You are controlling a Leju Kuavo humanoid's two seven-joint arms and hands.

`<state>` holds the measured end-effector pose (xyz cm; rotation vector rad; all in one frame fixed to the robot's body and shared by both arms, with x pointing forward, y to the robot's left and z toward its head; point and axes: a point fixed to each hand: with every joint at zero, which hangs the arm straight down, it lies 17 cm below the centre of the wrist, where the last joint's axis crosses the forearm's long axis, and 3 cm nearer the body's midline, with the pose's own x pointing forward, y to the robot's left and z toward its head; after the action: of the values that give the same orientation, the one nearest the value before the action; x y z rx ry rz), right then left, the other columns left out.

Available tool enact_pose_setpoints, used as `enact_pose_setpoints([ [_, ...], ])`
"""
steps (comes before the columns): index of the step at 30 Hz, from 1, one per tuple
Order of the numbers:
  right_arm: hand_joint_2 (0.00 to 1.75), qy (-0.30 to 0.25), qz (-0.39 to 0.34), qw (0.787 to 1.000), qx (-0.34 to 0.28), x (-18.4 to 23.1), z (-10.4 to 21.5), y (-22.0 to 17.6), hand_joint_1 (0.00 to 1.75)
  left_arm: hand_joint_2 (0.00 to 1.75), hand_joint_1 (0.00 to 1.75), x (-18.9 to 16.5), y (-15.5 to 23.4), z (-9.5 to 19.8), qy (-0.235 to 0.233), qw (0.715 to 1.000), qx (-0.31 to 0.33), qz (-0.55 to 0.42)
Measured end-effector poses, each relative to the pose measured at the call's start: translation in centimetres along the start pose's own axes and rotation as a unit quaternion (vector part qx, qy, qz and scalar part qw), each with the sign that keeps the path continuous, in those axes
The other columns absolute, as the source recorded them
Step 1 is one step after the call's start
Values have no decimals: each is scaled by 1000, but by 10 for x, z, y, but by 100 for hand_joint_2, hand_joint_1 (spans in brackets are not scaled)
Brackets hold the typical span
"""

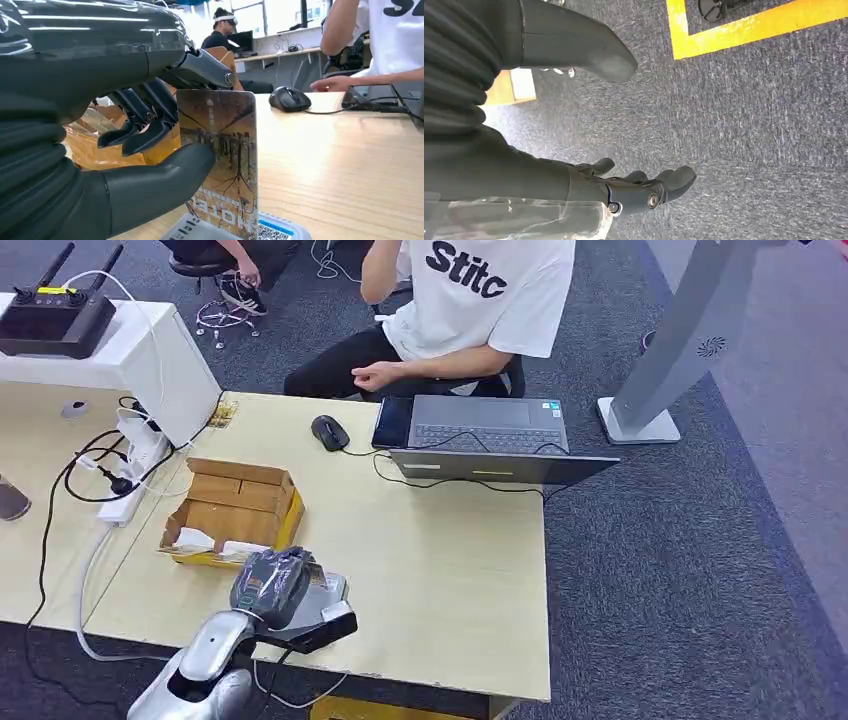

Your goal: Pass the card to the sensor for recognition and then transmit it.

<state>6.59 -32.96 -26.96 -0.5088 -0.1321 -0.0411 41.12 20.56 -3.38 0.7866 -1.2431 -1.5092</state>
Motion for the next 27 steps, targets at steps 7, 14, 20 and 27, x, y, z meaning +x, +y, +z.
enact_pose_setpoints([
  [7, 175, -4, 7, 1000, 1, 1, 1, 2, 0, 175, 175, -3, 5, -3, 5, 1000, 7, 1],
  [14, 175, -7, 15, 1000, 3, 2, 2, 4, 0, 175, 175, -9, 11, -5, 13, 1000, 17, 10],
  [20, 175, -7, 17, 1000, 3, 2, 2, 5, 0, 175, 175, -10, 8, -5, 17, 1000, 14, 15],
  [27, 175, -9, 20, 1000, 4, 2, 3, 5, 0, 175, 175, -5, 0, -5, 12, 1000, 6, 21],
])
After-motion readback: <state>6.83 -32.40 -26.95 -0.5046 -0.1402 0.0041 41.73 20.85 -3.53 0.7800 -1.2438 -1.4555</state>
